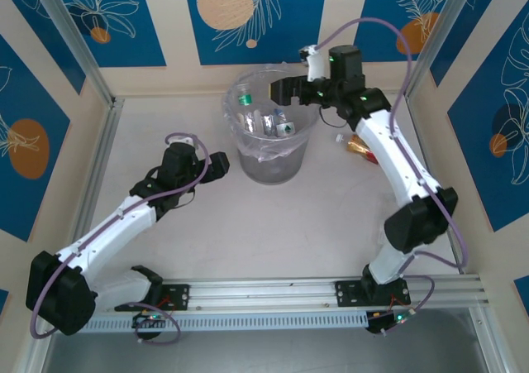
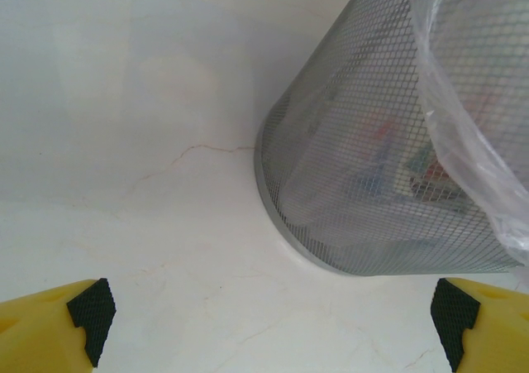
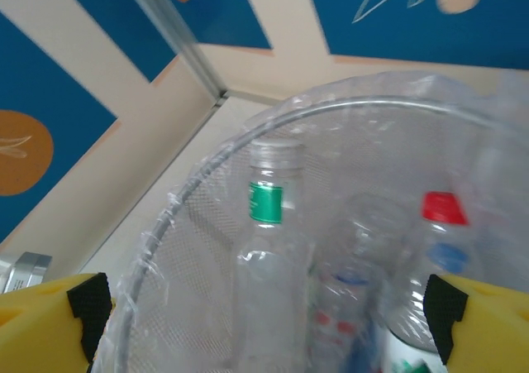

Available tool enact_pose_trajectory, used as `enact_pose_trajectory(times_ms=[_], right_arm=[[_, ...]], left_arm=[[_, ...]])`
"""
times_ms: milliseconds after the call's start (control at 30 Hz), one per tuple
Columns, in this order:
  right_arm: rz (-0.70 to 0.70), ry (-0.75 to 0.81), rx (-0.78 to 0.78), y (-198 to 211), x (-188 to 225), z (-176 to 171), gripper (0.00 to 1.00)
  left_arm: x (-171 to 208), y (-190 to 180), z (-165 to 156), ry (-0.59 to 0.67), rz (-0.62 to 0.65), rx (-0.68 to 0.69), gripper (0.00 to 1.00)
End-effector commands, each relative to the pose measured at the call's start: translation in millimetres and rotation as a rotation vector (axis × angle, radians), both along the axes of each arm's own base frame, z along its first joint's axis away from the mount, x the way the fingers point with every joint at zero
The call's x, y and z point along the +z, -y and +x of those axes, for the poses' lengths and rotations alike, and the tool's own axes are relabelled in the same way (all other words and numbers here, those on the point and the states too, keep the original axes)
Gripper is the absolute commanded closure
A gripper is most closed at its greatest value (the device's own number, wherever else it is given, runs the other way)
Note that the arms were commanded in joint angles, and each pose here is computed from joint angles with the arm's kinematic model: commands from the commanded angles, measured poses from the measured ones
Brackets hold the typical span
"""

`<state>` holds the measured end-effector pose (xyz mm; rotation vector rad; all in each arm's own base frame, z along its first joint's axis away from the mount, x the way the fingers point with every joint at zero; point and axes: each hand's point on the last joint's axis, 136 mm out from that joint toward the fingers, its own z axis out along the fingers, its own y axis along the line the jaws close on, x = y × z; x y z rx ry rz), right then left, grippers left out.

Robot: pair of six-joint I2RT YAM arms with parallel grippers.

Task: Put the plastic bottles in the bin

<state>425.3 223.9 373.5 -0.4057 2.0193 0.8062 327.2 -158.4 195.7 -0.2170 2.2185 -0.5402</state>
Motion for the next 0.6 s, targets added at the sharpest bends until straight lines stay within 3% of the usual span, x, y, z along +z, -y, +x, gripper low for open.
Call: enact_pose_trajectory(times_ms=[0, 333, 567], right_arm=[[-0.082, 0.019, -0.107, 45, -8, -6, 0.01], [-0.154, -0.099, -0.31, 142, -51, -1, 0.0], [-0.247, -0.252, -0.2, 173, -111, 1, 0.0]], left_arm=[[3, 3, 5, 0.042, 0.0, -0.029, 0.01], [29, 24, 9, 0.209, -0.114, -0.125, 0.01], [41, 10, -1, 0.374, -0.113, -0.107, 0.0]])
